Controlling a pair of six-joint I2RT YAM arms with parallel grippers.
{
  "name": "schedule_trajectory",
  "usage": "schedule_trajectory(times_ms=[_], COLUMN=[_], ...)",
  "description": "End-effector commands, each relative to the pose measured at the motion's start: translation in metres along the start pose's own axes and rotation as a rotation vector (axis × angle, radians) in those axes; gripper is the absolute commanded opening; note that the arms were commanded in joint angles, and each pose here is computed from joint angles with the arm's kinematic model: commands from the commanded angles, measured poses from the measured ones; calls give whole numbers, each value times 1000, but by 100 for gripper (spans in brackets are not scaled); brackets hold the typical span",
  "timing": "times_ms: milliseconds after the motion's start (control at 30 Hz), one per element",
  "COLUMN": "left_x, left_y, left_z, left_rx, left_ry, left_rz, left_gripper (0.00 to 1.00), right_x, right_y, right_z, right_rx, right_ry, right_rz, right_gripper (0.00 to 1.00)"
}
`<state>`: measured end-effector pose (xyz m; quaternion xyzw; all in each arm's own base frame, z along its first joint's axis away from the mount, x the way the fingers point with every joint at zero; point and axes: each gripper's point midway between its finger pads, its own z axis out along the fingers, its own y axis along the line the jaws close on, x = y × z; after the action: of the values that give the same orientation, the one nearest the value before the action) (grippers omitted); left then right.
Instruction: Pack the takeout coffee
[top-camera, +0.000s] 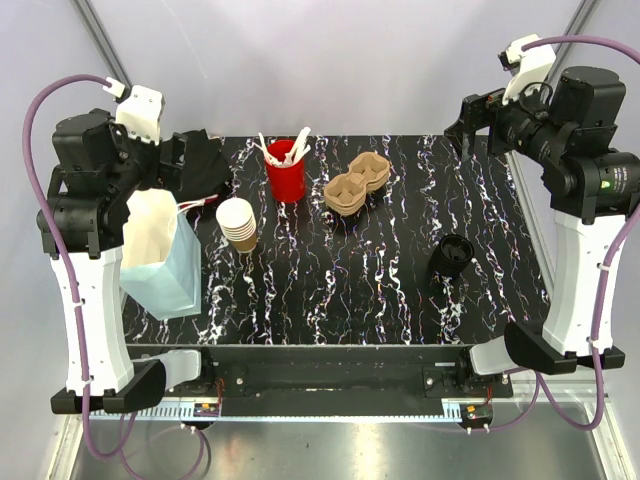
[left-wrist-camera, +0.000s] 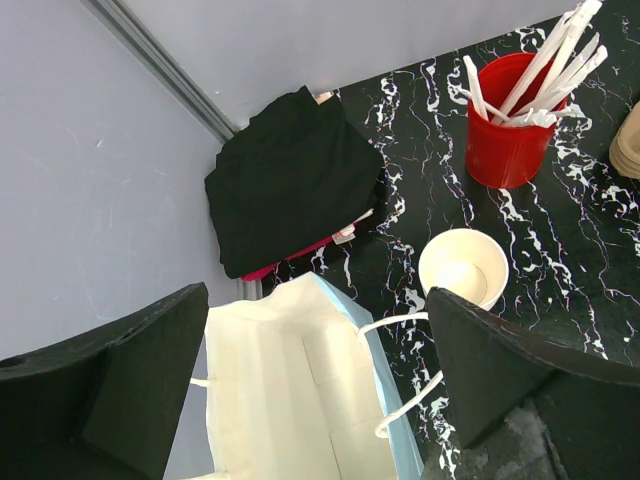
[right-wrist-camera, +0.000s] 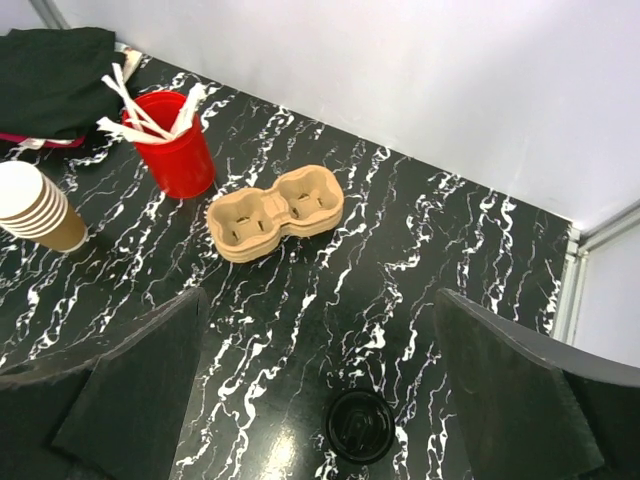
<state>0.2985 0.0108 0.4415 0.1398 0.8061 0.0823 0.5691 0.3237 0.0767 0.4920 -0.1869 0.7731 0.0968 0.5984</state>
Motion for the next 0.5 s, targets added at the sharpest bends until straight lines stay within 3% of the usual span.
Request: schedule_trajectory(times_ms=[0,267,467], left_x=[-7,25,64], left_y=[4,1,5], left_z=[-7,-6,-9], left_rx=[-24,-17,-77], left_ry=[-39,61,174], left_rz=[4,61,65], left_gripper=[99,99,99], right_x=[-12,9,36], right_y=[9,16,10], right_z=[-5,34,97], right_rx=[-44,-138,-115], right_ry=[-52,-10,47], right_rz=[-9,-22,-54], right_gripper=[100,100,100])
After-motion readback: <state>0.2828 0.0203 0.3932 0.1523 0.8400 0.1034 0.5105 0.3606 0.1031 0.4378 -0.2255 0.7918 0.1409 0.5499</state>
